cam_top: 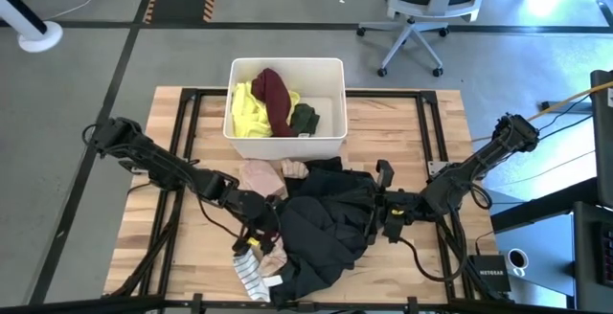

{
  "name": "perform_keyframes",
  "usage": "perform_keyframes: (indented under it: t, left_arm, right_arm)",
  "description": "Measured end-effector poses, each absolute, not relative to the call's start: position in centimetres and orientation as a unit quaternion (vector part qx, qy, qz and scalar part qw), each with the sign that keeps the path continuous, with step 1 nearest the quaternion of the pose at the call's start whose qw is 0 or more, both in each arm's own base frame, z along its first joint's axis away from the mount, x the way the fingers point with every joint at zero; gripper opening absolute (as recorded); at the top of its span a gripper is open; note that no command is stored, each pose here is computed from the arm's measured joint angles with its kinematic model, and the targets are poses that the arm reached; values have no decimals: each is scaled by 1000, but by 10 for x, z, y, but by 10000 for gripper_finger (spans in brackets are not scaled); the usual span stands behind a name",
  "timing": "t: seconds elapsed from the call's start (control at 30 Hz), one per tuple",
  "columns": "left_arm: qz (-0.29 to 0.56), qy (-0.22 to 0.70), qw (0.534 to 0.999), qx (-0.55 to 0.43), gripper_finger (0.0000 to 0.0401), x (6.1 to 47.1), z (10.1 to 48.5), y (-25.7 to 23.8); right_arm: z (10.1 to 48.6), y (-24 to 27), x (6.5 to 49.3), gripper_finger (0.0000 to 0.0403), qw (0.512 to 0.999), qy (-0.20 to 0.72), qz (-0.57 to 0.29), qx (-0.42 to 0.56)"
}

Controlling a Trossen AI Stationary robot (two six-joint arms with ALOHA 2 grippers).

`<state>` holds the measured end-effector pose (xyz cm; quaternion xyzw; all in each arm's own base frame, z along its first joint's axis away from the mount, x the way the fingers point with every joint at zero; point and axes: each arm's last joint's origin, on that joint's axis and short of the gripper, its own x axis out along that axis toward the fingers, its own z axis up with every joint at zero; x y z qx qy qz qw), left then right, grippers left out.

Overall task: Sort clothes
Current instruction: Put the red sock into the white laundry organizer

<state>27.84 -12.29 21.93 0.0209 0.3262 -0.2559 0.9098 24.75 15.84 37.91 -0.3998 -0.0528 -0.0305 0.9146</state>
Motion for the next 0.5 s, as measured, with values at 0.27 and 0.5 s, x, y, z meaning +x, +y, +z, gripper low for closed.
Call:
perform_keyframes:
  t: [0.27, 0.5]
  left_arm:
    - [-261, 295, 918, 35, 21, 273, 235, -120]
    - [-232, 212, 947, 70, 19, 262, 267, -113]
  right_arm:
    - [379, 158, 248, 33, 914, -53, -31, -400]
    - [379, 158, 248, 33, 914, -53, -31, -400]
